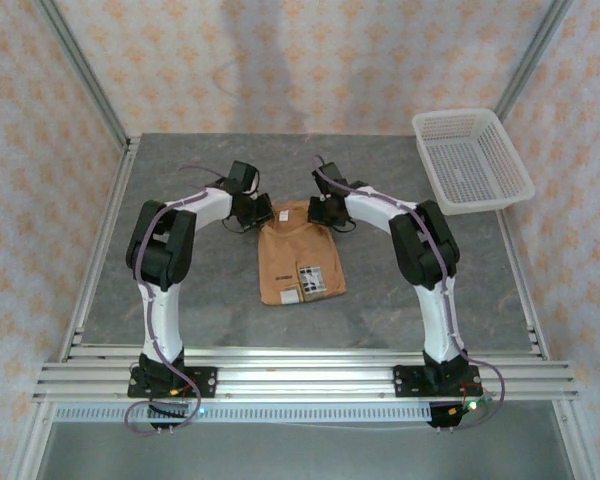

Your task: Fold the inside-out t-shirt

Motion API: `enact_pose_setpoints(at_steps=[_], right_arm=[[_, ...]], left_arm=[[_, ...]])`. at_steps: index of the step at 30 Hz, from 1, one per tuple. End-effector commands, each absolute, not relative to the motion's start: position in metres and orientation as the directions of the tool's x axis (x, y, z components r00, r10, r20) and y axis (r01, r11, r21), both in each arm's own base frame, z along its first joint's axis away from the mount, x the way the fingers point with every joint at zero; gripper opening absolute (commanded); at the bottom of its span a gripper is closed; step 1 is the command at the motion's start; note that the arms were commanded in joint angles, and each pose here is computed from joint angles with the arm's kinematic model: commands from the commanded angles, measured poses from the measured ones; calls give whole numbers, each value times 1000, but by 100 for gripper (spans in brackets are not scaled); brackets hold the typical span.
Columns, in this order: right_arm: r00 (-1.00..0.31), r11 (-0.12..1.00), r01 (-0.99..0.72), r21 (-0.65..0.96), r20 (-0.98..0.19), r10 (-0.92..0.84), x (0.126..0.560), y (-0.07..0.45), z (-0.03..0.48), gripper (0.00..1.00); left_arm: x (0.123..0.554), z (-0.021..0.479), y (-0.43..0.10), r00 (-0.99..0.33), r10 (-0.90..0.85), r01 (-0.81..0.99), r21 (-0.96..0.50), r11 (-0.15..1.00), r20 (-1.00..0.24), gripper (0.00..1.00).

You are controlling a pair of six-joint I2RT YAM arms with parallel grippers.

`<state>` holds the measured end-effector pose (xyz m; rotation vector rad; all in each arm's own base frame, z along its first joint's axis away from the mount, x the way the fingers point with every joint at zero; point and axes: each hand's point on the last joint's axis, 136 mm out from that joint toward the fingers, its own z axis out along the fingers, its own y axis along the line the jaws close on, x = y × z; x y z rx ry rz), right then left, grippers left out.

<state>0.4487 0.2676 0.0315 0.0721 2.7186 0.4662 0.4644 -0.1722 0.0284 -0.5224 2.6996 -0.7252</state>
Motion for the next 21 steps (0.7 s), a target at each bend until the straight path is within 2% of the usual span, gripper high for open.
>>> enact_pose_setpoints(at_steps=[1,11,17,21], right_arm=[[-902,923,-7,385,-400,160,455,263,66,5],[-816,830,-23,558,-489,307,498,258,170,2],[-743,796,-110,595,-581,332,529,259,263,2],[-711,795,-178,580,-634,303,528,261,309,2]], left_arm=[[477,52,-191,-887,-417,-223,-606,763,-198,0],[508,146,-191,-846,-414,-85,-681,727,-337,0],[540,244,-186,-775,-425,41,-709,704,-467,0],[541,315,-180,-678,-435,155,-694,703,-592,0]])
